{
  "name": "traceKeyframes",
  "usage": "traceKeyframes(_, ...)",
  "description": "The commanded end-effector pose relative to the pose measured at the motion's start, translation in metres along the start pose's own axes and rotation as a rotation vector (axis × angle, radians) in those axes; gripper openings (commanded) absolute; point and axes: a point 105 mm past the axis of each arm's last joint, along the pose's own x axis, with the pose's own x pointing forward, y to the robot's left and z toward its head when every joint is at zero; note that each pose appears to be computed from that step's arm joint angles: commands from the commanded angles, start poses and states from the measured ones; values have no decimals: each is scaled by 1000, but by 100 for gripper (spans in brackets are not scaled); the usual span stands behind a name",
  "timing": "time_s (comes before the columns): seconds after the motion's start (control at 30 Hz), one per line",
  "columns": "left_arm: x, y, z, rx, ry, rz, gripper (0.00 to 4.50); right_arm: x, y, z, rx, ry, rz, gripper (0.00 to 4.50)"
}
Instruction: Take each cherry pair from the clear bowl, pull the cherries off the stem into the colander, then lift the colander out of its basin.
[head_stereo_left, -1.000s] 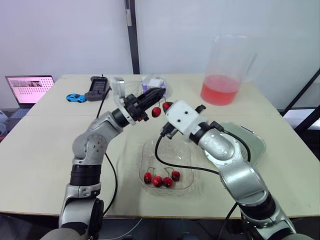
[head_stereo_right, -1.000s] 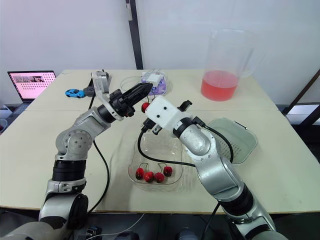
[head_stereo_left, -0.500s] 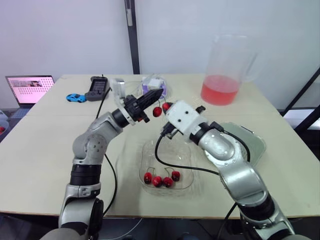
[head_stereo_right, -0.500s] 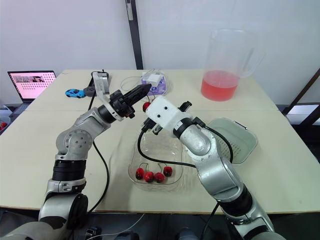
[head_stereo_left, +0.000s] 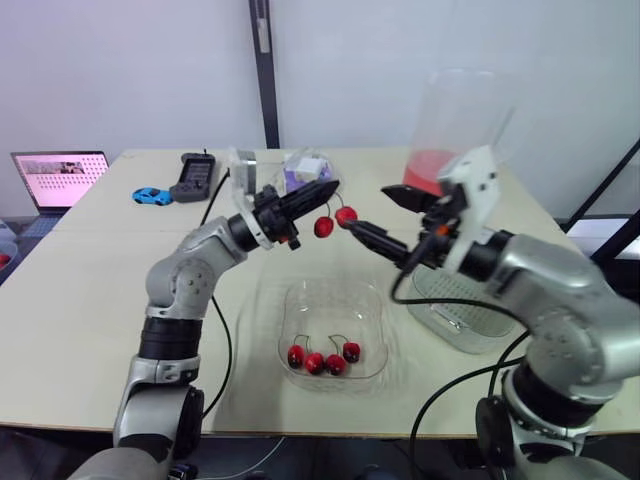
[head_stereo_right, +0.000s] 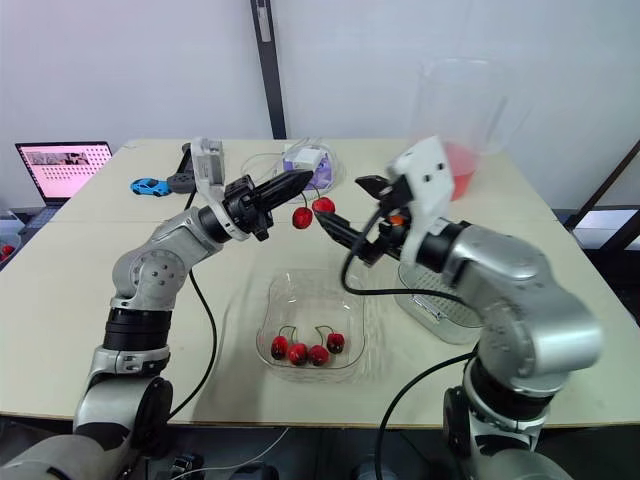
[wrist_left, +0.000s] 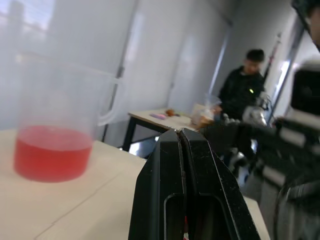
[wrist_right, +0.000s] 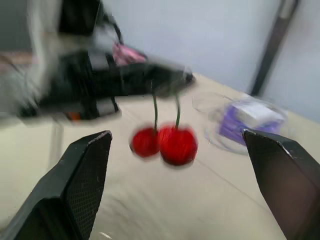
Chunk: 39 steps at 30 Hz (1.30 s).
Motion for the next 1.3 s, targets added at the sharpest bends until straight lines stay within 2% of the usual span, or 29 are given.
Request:
traceKeyframes(0.03, 8, -20, 4, 15, 31, -148, 0, -18, 16, 11, 96, -34, 216, 448)
traceKeyframes(0.07, 9, -22, 3, 10, 38, -164, 0, -20, 16, 12, 105, -44, 221, 448)
traceKeyframes(0.23, 12, -40, -2, -36, 83, -297, 0, -16, 12, -28, 48, 161, 183, 448)
traceKeyframes(0.47, 15, -44, -5, -41, 94, -314, 0, -9, 21, -48, 63, 188, 201, 448)
traceKeyframes(0.73, 16, -45, -7, -42, 83, -300, 0, -2, 19, -40, 91, 104, 170, 448)
traceKeyframes(0.8, 16, -45, -7, -40, 84, -298, 0, -2, 18, -37, 101, 87, 168, 389)
traceKeyframes(0.83, 16, -45, -7, -38, 84, -297, 0, -2, 18, -36, 104, 82, 168, 379)
traceKeyframes(0.9, 15, -45, -7, -36, 86, -295, 0, -3, 18, -35, 106, 85, 172, 295)
traceKeyframes(1.3, 14, -45, -10, -34, 91, -294, 0, -6, 13, -30, 137, 72, 161, 295)
